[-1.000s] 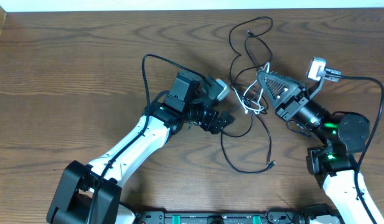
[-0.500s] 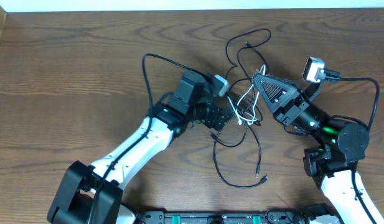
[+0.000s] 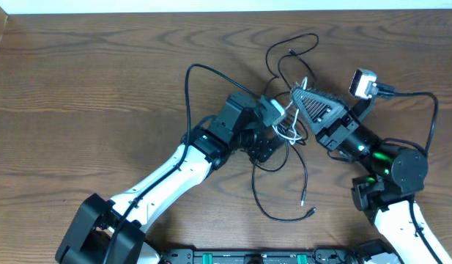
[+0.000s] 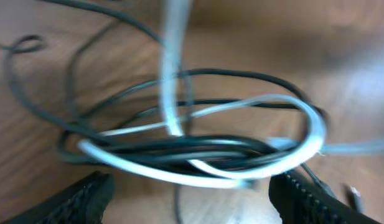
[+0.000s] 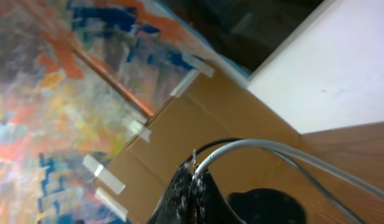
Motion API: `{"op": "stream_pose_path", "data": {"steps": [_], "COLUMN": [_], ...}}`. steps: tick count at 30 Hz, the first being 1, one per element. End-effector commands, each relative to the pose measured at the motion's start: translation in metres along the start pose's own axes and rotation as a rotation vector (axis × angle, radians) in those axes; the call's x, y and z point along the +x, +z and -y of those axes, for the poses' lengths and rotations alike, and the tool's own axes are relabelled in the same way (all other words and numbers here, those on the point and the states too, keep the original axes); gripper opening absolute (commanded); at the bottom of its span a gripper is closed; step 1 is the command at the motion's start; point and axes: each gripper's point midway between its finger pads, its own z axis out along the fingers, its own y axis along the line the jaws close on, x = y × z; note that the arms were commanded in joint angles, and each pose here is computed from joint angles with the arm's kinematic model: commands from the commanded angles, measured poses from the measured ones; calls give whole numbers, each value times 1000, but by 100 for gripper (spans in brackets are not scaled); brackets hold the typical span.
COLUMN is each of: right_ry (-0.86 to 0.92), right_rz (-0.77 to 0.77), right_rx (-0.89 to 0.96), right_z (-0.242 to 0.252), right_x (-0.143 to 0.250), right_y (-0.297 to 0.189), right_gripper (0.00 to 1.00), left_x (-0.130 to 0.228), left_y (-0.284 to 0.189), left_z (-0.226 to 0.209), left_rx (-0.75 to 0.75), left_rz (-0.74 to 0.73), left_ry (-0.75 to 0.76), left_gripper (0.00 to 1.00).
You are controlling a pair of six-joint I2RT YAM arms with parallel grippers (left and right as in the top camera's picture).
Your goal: Untangle cables
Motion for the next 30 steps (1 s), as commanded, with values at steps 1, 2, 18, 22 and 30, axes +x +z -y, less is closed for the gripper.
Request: {"op": "stream_pose_path", "data": {"steps": [1,2,18,22,30], "right_ry": [-18,-14,24,23,-12], "right_rz": [22,21,-6,26,209], "right_rx": [-87,-92,-41,-35,-80], "right_z": [-27,-29,-15,-14,-29], "right_x": [-6,-6,0,-6,-44], "right_y": [3,3,4,4,-6], "right_gripper": [1,1,1,1,1], "left_x": [-16,-18,-62,-43,-43], "left_y": [-13,-15,-23,-19,-13], "left_z": [-42,-49,-54,-53,-14], "left_rx": [-250,-288,-243,-242,-42], "left_rz": [50,62,270,193,164], "left_ry": [-51,-58,-220,-238,78], "left_gripper": [84,84,84,84,85]}}
